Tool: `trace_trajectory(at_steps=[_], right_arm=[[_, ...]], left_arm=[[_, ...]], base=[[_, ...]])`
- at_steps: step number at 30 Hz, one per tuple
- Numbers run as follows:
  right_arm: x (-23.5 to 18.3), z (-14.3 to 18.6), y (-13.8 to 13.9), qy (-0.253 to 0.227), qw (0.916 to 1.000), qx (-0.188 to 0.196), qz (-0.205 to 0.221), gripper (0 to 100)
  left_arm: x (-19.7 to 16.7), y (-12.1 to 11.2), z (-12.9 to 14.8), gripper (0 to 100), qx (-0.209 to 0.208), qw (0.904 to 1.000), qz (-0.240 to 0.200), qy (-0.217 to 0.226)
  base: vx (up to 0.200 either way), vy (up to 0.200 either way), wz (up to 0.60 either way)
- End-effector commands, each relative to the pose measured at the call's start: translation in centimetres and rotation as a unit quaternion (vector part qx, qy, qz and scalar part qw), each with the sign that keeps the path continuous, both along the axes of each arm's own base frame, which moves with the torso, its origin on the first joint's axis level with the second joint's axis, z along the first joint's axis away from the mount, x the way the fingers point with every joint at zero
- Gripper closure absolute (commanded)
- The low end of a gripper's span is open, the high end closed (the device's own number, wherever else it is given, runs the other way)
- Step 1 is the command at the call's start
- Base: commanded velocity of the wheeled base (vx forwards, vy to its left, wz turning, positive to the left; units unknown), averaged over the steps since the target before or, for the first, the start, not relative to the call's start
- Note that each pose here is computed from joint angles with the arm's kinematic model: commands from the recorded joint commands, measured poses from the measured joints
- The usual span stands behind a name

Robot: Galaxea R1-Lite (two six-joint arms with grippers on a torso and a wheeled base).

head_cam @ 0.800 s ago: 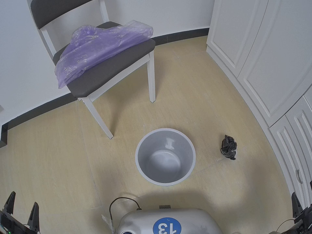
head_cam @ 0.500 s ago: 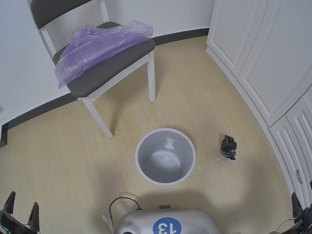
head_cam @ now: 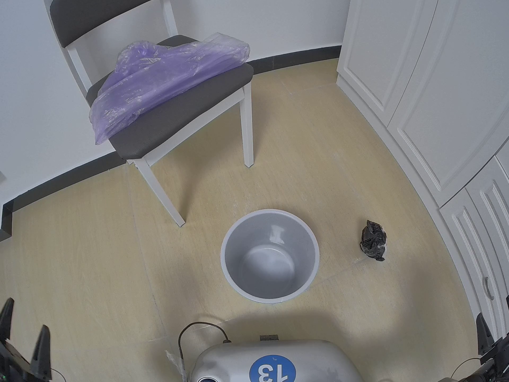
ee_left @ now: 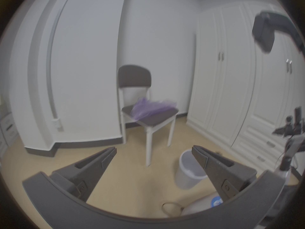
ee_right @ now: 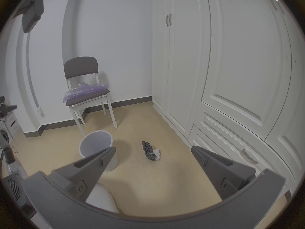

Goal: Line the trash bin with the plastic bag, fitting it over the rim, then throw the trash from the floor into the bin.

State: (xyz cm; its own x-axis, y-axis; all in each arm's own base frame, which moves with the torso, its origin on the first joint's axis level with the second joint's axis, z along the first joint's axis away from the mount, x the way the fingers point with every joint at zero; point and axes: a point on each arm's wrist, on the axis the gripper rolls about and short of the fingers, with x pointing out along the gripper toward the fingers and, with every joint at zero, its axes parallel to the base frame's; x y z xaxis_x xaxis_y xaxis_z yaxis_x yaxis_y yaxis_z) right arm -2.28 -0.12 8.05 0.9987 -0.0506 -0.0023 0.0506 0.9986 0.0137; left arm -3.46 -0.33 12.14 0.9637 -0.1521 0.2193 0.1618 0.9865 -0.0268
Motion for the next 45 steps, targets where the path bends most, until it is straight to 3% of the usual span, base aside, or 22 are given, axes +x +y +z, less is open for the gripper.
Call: trace_trajectory(at_steps=[1,2,3,5,15,21,28,38,44,45], right_arm=[[0.0,-0.4,0.0,-0.005,1.0,-0.002,0.002,0],[0.0,-0.4,0.0,-0.005,1.0,-0.002,0.002,0],[-0.6,1.9,0.2,-0.07,0.9965,-0.016,0.043,0],[-1.5,4.9,0.4,-0.115,0.9891,-0.017,0.09,0],[1.2,9.0,0.5,-0.047,0.9937,-0.004,0.102,0],[3.7,12.4,0.5,-0.049,0.9937,0.013,0.1,0],[8.1,16.1,0.3,-0.07,0.9953,0.019,0.064,0],[11.9,16.5,0.2,-0.055,0.9972,0.037,0.035,0],[13.8,16.4,0.1,-0.029,0.9983,0.049,0.014,0],[14.4,16.1,0.0,-0.02,0.9986,0.05,0.006,0]], left_arm=[[-2.5,-0.2,5.9,0,-0.016,0.9962,-0.054,-0.067],[-2.5,-0.2,5.9,0,-0.016,0.9962,-0.054,-0.067],[-2.4,-0.2,6.3,0,0.006,0.9991,-0.041,-0.008],[-1.9,-0.2,6.3,0,0.019,0.9991,-0.026,0.028],[0.6,0.1,7.3,0,0.077,0.993,0.032,0.084],[2.3,0.2,9.2,0,0.103,0.987,0.058,0.109],[5.7,0.2,10.6,0,0.111,0.978,0.059,0.167],[9.5,0.3,10.2,0,0.116,0.9626,0.057,0.238],[13.2,0.4,10.4,0,0.161,0.9504,0.076,0.255],[14.5,0.5,10.8,0,0.179,0.9459,0.096,0.253]], base=[[0.0,0.0,0.0],[0.0,0.0,0.0],[0.0,0.0,0.0],[0.0,0.0,0.0],[0.0,0.0,0.0],[0.0,0.0,0.0],[0.0,0.0,0.0],[0.0,0.0,0.0],[0.0,0.0,0.0],[0.0,0.0,0.0]])
